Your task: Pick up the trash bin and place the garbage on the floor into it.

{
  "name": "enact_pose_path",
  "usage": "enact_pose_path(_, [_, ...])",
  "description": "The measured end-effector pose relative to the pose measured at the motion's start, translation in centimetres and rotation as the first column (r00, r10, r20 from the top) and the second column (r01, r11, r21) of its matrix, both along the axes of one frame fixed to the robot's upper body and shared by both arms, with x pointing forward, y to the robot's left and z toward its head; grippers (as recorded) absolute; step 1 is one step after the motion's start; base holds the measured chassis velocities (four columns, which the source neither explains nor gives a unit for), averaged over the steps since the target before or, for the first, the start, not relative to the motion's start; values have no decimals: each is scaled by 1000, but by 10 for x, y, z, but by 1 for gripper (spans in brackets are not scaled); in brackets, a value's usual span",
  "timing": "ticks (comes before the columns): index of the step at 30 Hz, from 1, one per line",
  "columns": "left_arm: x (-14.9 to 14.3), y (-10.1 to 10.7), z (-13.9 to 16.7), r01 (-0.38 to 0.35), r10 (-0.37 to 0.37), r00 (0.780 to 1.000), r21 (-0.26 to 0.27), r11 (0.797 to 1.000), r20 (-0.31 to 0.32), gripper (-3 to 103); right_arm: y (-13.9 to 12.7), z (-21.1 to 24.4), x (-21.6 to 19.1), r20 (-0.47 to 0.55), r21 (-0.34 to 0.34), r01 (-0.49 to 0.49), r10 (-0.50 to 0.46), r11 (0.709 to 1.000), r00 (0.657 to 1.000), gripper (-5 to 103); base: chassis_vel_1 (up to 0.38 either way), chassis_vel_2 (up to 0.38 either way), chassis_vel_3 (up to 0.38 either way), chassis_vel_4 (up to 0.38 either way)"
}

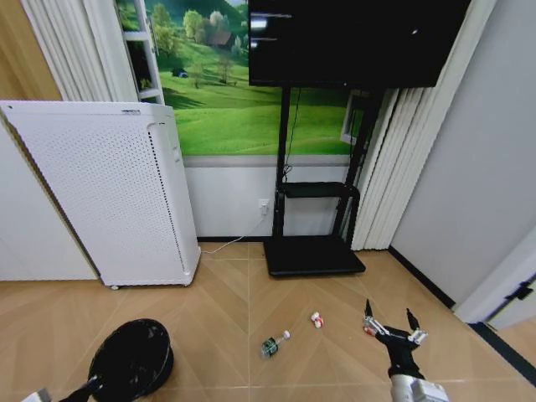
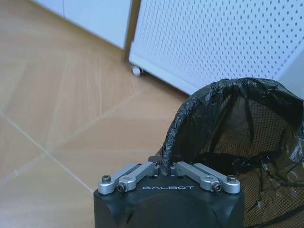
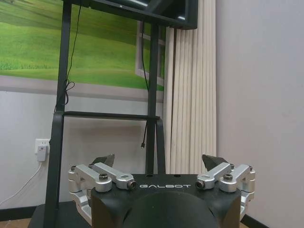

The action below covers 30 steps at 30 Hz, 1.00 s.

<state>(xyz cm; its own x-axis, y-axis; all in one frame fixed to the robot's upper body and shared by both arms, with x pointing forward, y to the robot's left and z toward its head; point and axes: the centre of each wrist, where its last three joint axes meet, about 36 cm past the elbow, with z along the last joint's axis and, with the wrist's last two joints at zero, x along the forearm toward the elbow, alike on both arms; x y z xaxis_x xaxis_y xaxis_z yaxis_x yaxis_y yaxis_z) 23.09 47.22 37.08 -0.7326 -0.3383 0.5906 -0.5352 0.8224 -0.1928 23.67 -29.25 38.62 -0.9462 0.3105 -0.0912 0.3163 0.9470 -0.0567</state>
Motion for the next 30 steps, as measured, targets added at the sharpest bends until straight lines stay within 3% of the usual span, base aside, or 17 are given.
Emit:
enact_pose_path(1, [0, 0, 0, 0, 0, 1000, 0, 1000, 0, 2, 0, 0, 0, 0, 0, 0, 0, 1000, 1000, 100, 0, 0, 0, 0])
enact_pose_path(3, [-2, 7, 3, -2, -1, 1000, 106, 994, 25, 2, -1, -1, 2, -9, 0, -3, 3, 1000, 1000, 100, 0, 0, 0, 0])
enact_pose_path(4, [-2, 7, 3, -2, -1, 1000, 106, 994, 25, 2, -1, -1, 2, -9, 0, -3, 3, 1000, 1000, 100, 0, 0, 0, 0])
enact_pose_path(7, [-4, 5, 15, 24, -47, 996, 290, 957, 74, 2, -7, -11, 5, -54, -34, -20, 18, 999, 998, 100, 0, 0, 0, 0])
enact_pose_path(14, [-6, -16, 30, 43, -83, 989, 308, 951, 120, 2, -19, -27, 13, -140, -99, -51, 37, 994, 990, 100, 0, 0, 0, 0])
enact_pose_path(21, [-12, -13, 40, 30, -78, 987, 311, 950, 142, 2, -32, -27, 30, -157, -137, -77, 55, 988, 986, 100, 0, 0, 0, 0])
enact_pose_path(30, [-30, -21, 42, 16, -60, 984, 249, 968, 168, 2, -23, -32, 31, -180, -142, -123, 97, 982, 979, 100, 0, 0, 0, 0])
